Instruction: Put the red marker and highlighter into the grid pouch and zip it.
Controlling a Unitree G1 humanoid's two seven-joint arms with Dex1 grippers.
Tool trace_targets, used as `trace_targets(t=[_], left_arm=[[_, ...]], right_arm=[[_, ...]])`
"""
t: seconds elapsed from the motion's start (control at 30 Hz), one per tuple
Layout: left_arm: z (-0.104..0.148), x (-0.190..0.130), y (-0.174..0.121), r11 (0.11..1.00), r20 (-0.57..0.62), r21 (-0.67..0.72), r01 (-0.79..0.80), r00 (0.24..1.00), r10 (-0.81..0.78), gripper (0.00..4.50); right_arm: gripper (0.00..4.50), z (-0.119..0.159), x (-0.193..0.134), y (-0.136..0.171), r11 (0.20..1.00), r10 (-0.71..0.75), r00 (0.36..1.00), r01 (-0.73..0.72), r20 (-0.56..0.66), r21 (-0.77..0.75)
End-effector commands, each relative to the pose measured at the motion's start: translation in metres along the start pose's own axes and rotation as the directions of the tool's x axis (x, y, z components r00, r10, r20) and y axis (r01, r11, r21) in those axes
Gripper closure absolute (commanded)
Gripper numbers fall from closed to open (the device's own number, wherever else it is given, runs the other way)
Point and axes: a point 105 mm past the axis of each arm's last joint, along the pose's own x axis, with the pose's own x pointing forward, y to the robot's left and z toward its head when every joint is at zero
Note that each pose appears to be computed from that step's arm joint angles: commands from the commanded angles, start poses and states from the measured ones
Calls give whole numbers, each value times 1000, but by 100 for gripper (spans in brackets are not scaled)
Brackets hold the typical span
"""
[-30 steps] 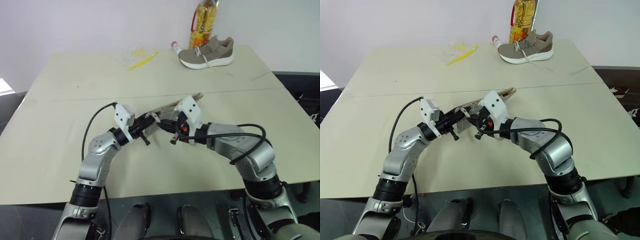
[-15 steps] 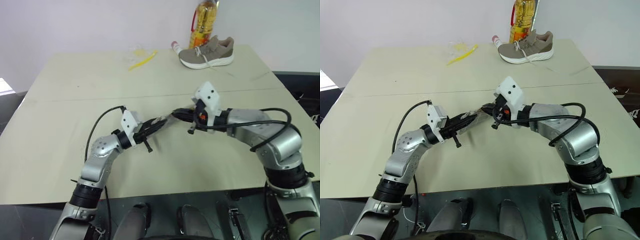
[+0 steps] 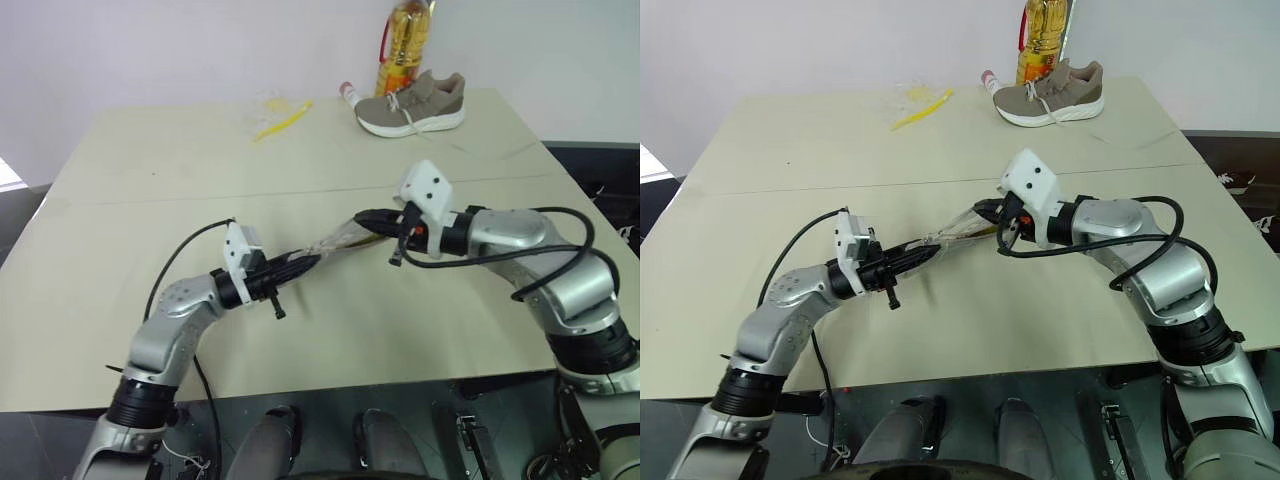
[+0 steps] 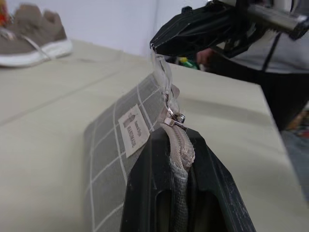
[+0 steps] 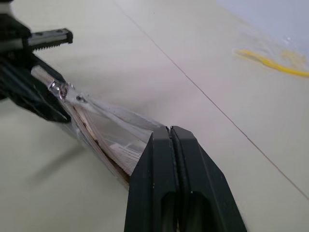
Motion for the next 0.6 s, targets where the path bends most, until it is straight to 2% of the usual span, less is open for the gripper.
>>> trace_targets(t=[0.03,0.33,0.6], left_arm=[[10,-14,0,999,-2,-44,30,1000,-31,450],[24,-11,8,1000,19,-9,10,1000,-10,450],[23,-11,6,1000,17,-10,9,1000,-9,450]], right_arm=[[448,15,-5,-20,992,-98,995,101,37,-78],[448,18,-1,-16,988,-79,995,87,63,-130],[448,5,-9,-32,969,-150,989,145,-7,-202]])
